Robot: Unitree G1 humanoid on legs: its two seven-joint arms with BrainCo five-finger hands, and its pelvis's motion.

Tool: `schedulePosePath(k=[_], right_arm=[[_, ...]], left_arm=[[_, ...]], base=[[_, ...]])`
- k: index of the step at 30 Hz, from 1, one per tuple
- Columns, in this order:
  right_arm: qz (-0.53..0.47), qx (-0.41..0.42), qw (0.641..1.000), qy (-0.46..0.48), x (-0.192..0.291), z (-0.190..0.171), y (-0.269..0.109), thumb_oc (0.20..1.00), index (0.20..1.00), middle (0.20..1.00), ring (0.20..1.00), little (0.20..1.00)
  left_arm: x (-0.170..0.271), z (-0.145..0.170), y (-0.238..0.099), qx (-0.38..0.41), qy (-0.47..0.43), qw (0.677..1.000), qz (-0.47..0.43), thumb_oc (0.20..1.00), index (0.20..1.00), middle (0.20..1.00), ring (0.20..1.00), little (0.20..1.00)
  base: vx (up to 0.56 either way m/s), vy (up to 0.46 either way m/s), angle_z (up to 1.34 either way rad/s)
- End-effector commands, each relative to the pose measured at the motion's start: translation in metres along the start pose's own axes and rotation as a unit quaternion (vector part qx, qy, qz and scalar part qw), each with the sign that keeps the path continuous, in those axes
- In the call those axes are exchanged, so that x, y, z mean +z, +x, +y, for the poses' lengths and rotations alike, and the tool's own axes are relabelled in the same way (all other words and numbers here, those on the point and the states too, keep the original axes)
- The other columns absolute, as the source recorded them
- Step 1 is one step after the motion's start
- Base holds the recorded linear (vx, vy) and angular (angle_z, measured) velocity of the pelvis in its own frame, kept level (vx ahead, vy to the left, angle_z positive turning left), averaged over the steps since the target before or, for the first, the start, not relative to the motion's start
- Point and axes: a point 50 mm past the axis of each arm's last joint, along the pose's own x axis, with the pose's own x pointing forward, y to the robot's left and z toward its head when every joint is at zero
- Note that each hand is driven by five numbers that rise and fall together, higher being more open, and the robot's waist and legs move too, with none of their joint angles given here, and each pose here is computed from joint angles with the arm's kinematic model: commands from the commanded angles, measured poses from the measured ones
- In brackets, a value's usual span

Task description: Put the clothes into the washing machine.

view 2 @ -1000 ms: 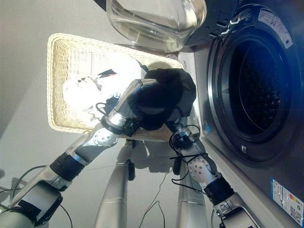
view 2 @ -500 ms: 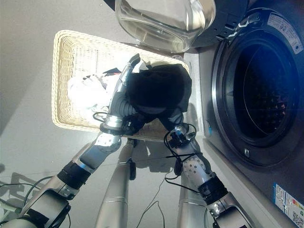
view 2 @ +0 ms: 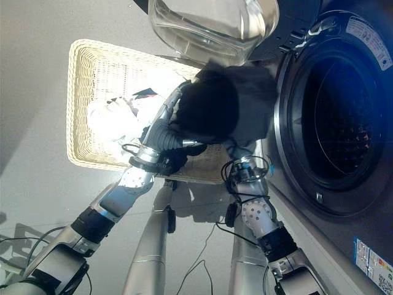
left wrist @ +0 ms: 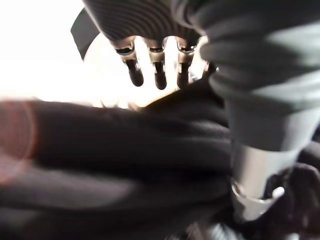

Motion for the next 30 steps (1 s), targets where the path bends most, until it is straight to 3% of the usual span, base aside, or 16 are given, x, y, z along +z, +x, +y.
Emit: schedulePosePath(k=[1, 9, 14, 22, 30], right_arm=[[-0.086, 0.07, 0.994, 0.012, 0.029, 0.032, 0.008, 0.2, 0.2, 0.2, 0.2, 0.2], [-0.118, 0.047, 0.992, -0.005, 0.043, 0.024, 0.009, 0.2, 0.2, 0.2, 0.2, 0.2], [-0.115, 0.044, 0.992, -0.007, 0.044, 0.024, 0.009, 0.2, 0.2, 0.2, 0.2, 0.2], [-0.038, -0.028, 0.999, -0.013, 0.018, 0.002, 0.012, 0.2, 0.2, 0.2, 0.2, 0.2], [-0.009, -0.165, 0.986, 0.02, 0.018, -0.056, 0.01, 0.2, 0.2, 0.2, 0.2, 0.2]], left_arm=[[0.018, 0.007, 0.006, 0.002, -0.009, 0.999, -0.05, 1.0, 1.0, 1.0, 1.0, 1.0], [0.017, 0.01, 0.009, -0.031, 0.037, 0.997, -0.057, 1.0, 1.0, 1.0, 1.0, 1.0], [0.015, 0.016, 0.008, -0.01, 0.042, 0.997, -0.057, 1.0, 1.0, 1.0, 1.0, 1.0], [0.003, 0.028, 0.0, 0.187, -0.092, 0.977, -0.036, 1.0, 1.0, 1.0, 1.0, 1.0], [-0.032, 0.027, -0.011, 0.263, -0.148, 0.952, 0.059, 1.0, 1.0, 1.0, 1.0, 1.0]], base=[[0.0, 0.0, 0.0], [0.0, 0.0, 0.0], [0.0, 0.0, 0.0], [0.0, 0.0, 0.0], [0.0, 0.0, 0.0]])
